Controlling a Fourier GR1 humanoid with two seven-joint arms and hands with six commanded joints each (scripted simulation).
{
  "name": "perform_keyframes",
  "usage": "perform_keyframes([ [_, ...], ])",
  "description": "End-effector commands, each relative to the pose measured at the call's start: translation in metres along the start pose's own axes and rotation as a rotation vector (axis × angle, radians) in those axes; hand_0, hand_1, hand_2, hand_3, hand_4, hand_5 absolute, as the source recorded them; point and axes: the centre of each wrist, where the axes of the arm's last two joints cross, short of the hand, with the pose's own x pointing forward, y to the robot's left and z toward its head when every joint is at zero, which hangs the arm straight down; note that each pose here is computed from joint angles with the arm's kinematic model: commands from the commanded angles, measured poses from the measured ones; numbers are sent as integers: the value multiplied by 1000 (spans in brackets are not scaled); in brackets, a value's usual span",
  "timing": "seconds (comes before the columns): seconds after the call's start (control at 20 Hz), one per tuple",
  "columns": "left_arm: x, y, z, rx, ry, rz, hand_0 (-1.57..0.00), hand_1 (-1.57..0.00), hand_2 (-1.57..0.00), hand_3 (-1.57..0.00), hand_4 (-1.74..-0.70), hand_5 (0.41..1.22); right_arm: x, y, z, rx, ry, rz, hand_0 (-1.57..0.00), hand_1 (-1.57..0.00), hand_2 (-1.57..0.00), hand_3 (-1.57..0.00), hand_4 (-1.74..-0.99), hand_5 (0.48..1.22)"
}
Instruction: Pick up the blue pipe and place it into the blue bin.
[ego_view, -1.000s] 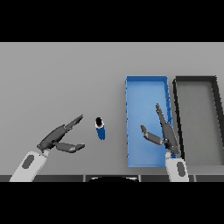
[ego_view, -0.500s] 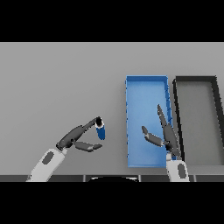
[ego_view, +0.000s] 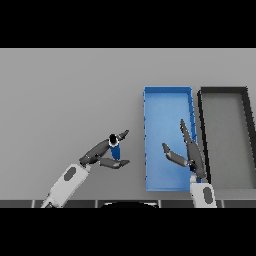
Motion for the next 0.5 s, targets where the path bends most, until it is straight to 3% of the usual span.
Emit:
perform_keyframes([
  [0.0,1,0,-2,14,-20,13,1,-2,-39,-6,-1240,558,-2,2,1,3,-1,1,1,1,1,1,-1204,605],
  [0.05,2,1,-4,22,-26,24,1,-40,-110,-43,-1267,585,-5,0,1,5,10,17,1,1,1,1,-1196,603],
  [0.15,2,-3,-10,38,-18,37,-100,-265,-357,-215,-1317,651,-1,-1,0,2,-6,10,1,1,1,1,-1198,605],
  [0.2,0,-4,-11,36,-24,74,-289,-458,-539,-486,-1342,765,-2,0,1,4,-3,4,1,1,1,1,-1199,605],
  [0.3,0,-17,-15,27,-35,85,-717,-856,-901,-877,-1477,929,2,-1,1,0,-19,1,1,1,1,1,-1198,604],
  [0.45,-3,-24,-17,-5,-87,67,-1134,-1205,-1228,-1174,-1600,1072,-3,-2,1,6,4,4,1,1,1,1,-1198,604],
])
